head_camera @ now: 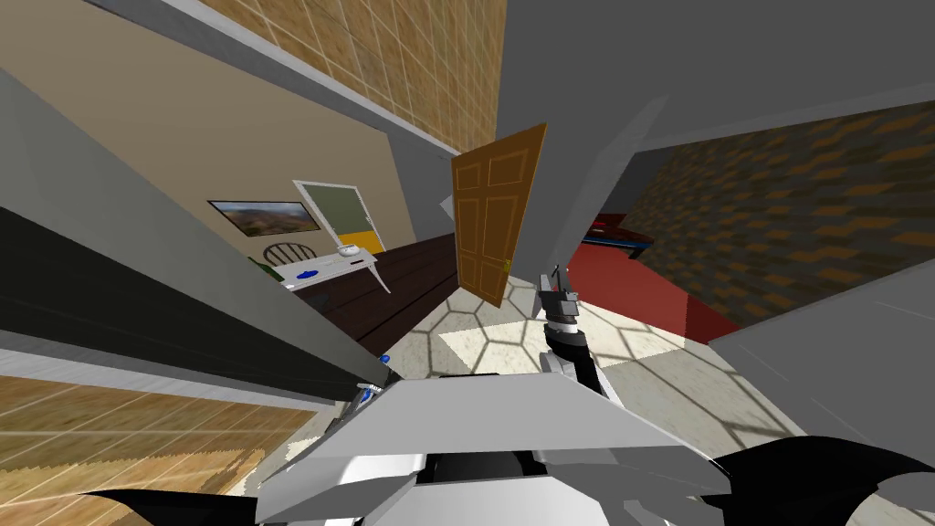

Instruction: Pull the door open

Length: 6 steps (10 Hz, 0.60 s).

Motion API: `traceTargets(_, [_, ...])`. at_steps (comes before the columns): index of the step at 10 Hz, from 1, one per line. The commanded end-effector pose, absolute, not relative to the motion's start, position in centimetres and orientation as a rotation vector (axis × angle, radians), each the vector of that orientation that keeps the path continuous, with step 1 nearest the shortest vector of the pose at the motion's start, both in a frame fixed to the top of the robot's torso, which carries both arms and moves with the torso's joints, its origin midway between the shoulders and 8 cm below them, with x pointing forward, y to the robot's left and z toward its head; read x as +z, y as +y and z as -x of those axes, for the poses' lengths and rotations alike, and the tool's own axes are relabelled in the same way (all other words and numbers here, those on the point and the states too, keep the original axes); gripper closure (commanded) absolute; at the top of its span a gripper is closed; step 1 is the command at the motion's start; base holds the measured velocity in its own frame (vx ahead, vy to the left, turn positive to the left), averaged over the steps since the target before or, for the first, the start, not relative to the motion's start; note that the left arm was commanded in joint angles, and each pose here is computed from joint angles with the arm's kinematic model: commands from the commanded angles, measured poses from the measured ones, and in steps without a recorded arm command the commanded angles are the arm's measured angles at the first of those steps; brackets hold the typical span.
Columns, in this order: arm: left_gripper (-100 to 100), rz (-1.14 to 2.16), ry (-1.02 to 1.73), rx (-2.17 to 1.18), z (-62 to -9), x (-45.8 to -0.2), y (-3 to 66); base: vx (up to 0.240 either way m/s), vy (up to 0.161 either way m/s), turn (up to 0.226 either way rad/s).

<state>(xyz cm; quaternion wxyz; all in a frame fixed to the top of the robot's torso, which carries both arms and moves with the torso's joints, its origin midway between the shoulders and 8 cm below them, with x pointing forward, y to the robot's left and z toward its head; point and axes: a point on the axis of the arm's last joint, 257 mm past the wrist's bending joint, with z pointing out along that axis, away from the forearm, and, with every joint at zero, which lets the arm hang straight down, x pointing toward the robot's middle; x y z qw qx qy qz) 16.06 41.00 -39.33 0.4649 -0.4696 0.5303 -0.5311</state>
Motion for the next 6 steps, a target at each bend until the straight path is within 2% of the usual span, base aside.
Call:
traceTargets(1, [100, 1.153, 1.303, -1.304, -16.1, -39.3, 41.0, -0.088, 0.014, -0.018])
traceTargets(6, [100, 1.146, 1.315, -1.313, -17.7, -39.4, 41.1, -0.171, 0.034, -0.11])
